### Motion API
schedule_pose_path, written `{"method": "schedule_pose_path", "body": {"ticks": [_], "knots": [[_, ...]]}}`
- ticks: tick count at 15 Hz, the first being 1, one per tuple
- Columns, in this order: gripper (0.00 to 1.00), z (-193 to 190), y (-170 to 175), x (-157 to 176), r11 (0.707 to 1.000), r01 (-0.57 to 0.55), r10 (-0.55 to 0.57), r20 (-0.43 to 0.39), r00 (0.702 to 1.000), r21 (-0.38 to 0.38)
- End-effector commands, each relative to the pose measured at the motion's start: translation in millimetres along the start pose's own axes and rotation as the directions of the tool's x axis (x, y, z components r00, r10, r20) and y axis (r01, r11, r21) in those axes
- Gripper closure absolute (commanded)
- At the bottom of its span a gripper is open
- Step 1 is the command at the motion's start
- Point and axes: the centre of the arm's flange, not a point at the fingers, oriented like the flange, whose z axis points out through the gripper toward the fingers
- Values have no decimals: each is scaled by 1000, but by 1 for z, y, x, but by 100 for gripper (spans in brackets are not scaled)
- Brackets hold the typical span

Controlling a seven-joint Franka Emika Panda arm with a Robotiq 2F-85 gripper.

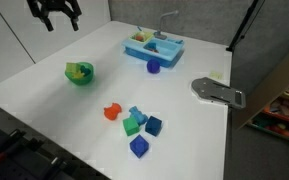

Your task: Remove the yellow block from the green bowl and put it on the table

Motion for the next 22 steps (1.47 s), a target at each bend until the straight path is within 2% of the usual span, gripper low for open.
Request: {"method": "schedule_pose_path", "body": {"ticks": [1,7,8,9,16,19,22], "knots": [[0,26,3,58,997,60,-60,0,998,56],[0,59,-14,103,982,118,-117,-10,993,150],[0,55,-12,104,980,117,-118,-5,993,160],[0,66,-19,88,986,100,-101,-1,995,131],[0,62,-23,93,983,130,-129,-12,992,129],[0,65,-37,89,974,174,-167,-59,984,144],[0,76,-51,87,970,207,-195,-100,976,124]]}}
